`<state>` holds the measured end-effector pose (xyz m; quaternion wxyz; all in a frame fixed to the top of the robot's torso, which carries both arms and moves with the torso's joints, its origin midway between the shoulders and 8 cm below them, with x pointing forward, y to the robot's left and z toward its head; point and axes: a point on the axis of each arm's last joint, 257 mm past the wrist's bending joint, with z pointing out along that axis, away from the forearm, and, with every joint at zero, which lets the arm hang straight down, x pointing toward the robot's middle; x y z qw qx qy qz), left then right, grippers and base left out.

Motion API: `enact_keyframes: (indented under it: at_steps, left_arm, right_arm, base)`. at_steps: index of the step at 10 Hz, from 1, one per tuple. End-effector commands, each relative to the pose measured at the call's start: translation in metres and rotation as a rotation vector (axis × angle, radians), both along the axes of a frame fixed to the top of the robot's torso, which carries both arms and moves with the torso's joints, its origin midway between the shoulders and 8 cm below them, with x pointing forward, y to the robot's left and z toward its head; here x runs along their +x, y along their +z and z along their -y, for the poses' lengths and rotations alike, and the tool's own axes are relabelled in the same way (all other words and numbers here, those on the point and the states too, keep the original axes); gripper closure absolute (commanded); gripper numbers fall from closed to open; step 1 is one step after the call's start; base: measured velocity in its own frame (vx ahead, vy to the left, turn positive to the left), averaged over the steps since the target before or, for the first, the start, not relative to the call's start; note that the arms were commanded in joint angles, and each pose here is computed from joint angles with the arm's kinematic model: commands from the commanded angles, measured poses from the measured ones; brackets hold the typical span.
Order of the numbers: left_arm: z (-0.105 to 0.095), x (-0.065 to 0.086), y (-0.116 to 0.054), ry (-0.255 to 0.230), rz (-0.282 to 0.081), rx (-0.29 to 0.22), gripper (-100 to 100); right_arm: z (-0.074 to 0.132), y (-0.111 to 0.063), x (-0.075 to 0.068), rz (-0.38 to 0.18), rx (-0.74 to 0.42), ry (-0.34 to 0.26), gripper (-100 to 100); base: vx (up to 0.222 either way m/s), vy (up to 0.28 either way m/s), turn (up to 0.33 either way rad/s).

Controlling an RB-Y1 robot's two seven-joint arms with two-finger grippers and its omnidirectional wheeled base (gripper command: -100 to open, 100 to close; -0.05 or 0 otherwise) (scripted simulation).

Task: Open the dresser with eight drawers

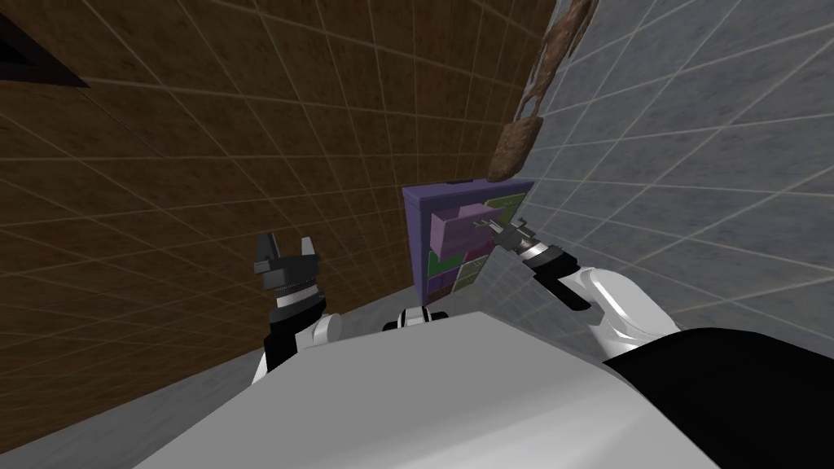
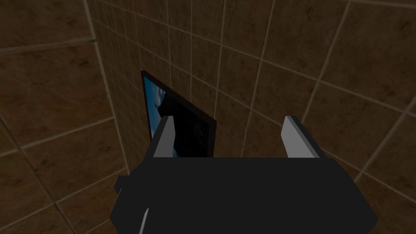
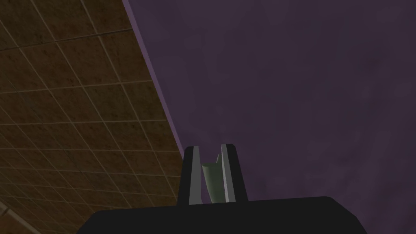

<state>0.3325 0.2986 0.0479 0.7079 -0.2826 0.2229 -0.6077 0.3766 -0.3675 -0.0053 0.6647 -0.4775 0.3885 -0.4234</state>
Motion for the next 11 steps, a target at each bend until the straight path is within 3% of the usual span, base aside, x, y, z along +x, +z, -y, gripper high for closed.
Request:
enact_keyframes:
  at_steps: [1, 2, 3, 11]
  left_arm:
    - [0.0, 0.0, 0.0, 0.0, 0.0, 0.0, 0]
    - [0.0, 0.0, 0.0, 0.0, 0.0, 0.0, 0]
    - [0.0, 0.0, 0.0, 0.0, 0.0, 0.0, 0]
    - [0.0, 0.0, 0.0, 0.0, 0.0, 0.0, 0]
  right_arm:
    - [-0.004, -0.003, -0.002, -0.013, 0.001, 0.015, 100]
    - [-0.007, -0.005, -0.004, -0.021, 0.002, 0.025, 100]
    - [-0.002, 0.012, -0.004, -0.006, -0.002, 0.023, -100]
    - [0.001, 0.059, -0.01, -0.006, -0.01, 0.06, -100]
  base:
    - [-0.185, -0.052, -0.064]
    - [-0.177, -0.085, -0.051]
    - [-0.075, -0.025, -0.069]
    - [0.037, 0.038, -0.047]
